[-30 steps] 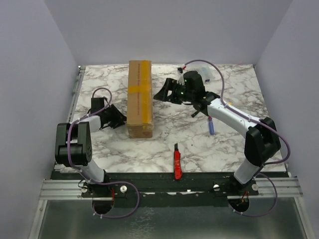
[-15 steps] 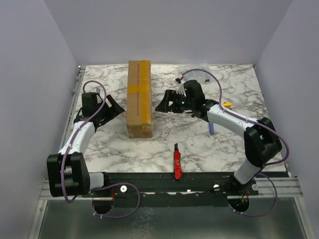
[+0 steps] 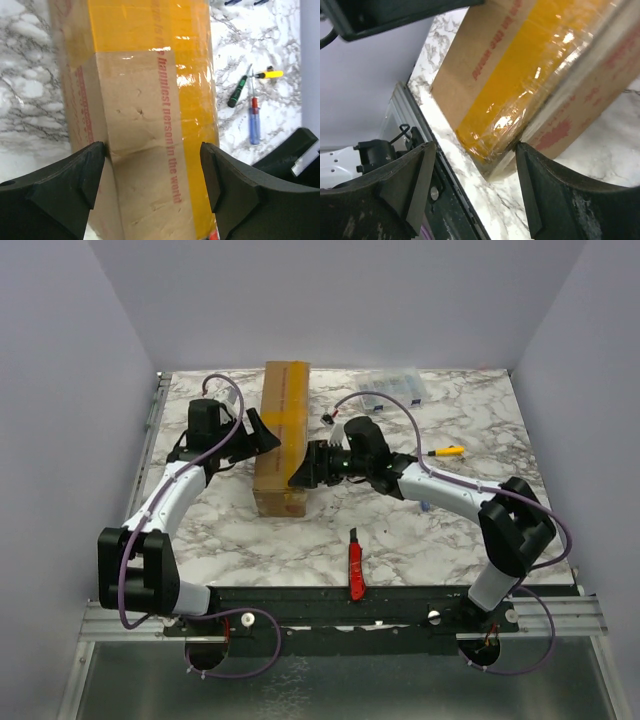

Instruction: Unpack the express box

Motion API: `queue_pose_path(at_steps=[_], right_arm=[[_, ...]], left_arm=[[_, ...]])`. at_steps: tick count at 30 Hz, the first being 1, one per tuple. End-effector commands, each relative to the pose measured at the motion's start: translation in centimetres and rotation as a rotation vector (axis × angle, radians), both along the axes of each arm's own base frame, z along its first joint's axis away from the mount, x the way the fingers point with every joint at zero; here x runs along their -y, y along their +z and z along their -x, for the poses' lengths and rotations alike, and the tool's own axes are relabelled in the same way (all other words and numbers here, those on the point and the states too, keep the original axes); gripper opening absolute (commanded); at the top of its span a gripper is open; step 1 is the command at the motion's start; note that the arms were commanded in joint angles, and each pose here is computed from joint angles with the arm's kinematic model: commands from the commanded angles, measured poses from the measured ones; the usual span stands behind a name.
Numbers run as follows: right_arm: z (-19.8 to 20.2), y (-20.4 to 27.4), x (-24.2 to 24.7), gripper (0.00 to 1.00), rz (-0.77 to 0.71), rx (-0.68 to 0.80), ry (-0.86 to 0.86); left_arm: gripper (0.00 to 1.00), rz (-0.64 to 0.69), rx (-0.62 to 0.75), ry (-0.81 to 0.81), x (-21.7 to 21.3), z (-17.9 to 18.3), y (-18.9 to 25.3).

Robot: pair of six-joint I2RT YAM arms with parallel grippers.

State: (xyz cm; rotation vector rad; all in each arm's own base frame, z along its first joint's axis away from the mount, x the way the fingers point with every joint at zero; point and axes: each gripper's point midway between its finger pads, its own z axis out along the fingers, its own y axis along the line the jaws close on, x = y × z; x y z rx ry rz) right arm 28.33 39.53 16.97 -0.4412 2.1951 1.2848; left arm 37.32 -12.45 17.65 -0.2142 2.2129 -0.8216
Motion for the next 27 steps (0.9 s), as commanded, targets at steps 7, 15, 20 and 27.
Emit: queue_pose_path(at_steps=[7,15,20,27], right_arm=[[3.6,2.1,-5.3,0.73,-0.032,0.067,0.119],[0.8,1.0,0.4,0.88,0.18,0.192,-0.128],[-1.1,1.5,4.2,0.99,0.252,0.257,-0.304],[-2.3,3.1,4.4,0.87,0.196,0.308,-0.361]], left_arm=[[0.78,-0.102,0.022,-0.146,2.6,0.0,-2.8],[0.8,-0.159,0.037,-0.141,1.7,0.6,-2.9],[0.83,-0.211,0.089,-0.074,0.2,0.1,-1.1],[0.83,-0.235,0.154,-0.04,-0.5,0.3,0.8]])
